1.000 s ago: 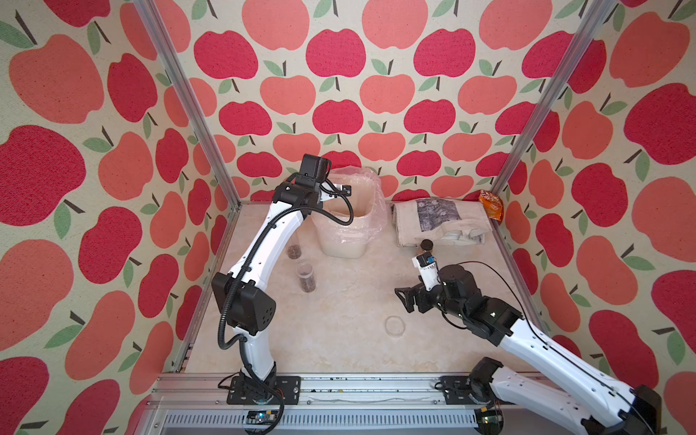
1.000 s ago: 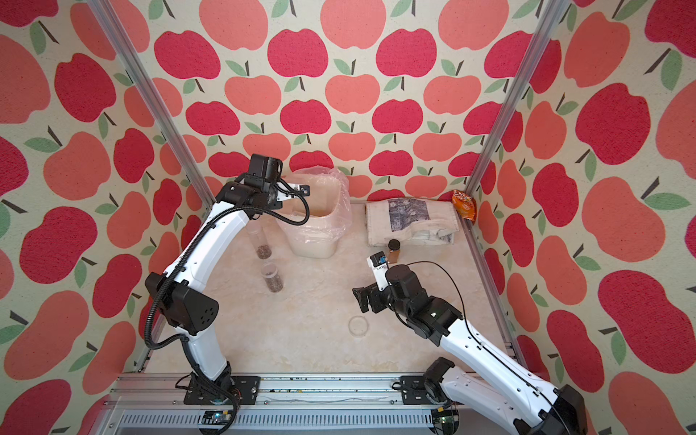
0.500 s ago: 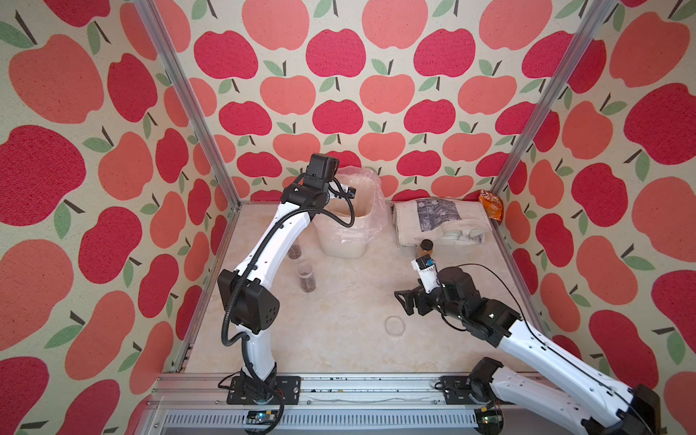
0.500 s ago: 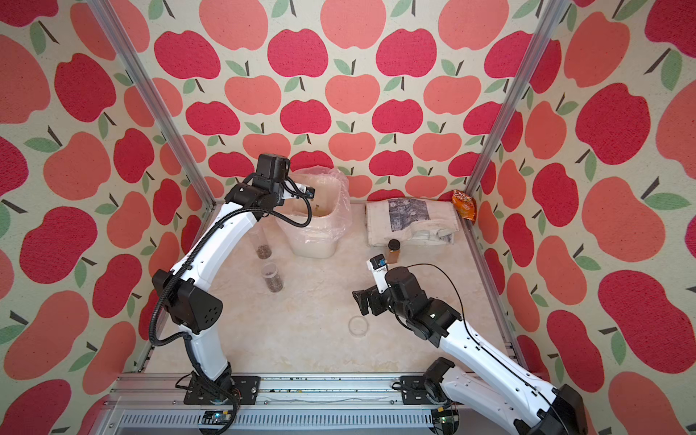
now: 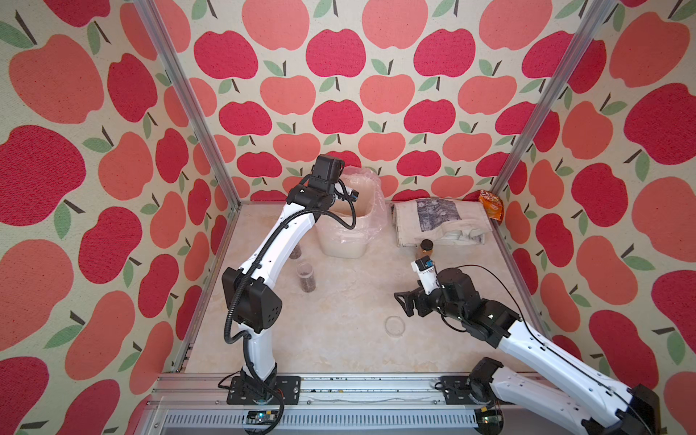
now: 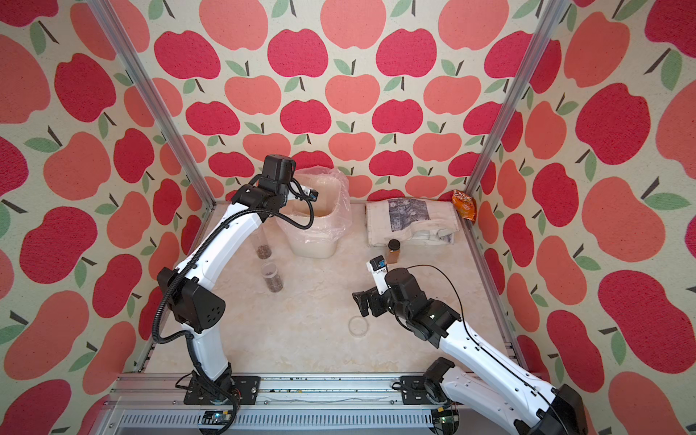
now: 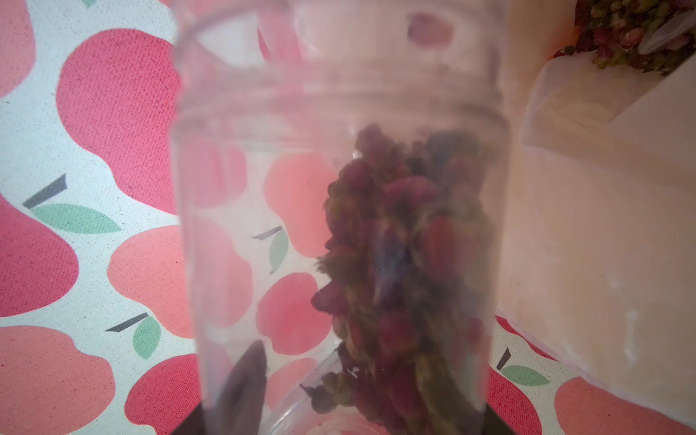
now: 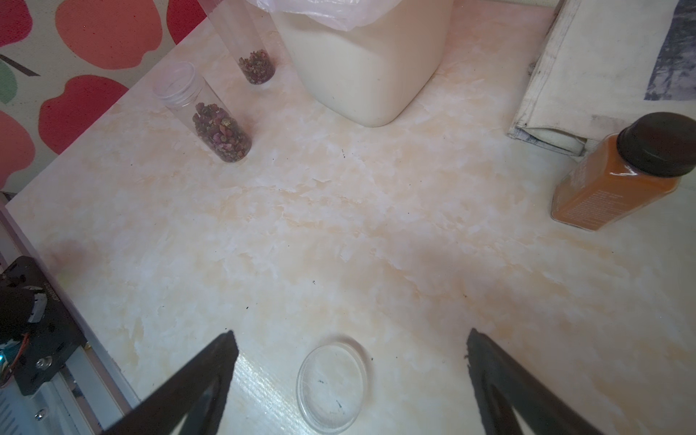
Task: Empty the moldy dried flower tea in the jars
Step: Pour the moldy dried flower tea into the trash bin.
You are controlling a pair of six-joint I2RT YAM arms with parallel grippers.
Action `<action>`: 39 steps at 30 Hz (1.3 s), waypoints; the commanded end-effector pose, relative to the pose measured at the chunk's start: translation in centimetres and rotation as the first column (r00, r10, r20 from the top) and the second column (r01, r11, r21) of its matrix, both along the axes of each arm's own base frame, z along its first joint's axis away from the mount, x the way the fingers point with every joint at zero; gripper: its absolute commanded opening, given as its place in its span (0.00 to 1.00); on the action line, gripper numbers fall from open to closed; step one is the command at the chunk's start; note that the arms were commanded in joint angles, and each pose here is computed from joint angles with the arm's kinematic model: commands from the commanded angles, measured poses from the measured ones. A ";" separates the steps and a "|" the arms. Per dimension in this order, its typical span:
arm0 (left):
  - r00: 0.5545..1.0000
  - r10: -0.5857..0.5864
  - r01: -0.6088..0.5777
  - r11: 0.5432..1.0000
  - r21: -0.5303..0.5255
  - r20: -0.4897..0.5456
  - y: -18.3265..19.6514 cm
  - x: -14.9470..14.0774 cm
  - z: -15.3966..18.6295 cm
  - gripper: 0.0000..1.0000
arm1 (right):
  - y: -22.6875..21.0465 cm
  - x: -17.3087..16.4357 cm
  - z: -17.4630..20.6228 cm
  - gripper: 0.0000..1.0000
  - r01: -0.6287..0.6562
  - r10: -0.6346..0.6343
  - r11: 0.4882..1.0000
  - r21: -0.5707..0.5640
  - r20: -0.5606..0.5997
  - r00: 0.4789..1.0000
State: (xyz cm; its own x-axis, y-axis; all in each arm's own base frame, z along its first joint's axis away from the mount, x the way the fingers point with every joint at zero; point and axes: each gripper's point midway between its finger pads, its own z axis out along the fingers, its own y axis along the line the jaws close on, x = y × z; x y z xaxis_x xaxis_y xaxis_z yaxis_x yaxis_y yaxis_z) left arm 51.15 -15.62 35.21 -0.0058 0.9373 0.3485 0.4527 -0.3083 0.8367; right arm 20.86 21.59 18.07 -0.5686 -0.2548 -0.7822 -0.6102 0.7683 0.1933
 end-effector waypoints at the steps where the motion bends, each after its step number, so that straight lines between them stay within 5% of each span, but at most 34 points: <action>1: 1.000 0.005 -0.005 0.999 0.034 -0.004 -0.4 0.5 -0.9 0.00 | 0.1 0.0 -0.2 0.99 0.007 -0.007 1.000 0.020 -0.015 1.000; 28: 0.999 -0.007 0.011 0.997 0.074 -0.044 -0.9 1.1 -3.2 0.00 | 1.0 0.1 -0.5 0.99 -0.020 0.021 1.000 0.017 -0.042 0.999; 39: 1.000 0.004 -0.004 1.000 -0.017 0.001 -1.4 1.9 -1.9 0.00 | 0.9 -0.1 -0.4 0.99 -0.024 0.025 1.000 0.020 -0.043 0.999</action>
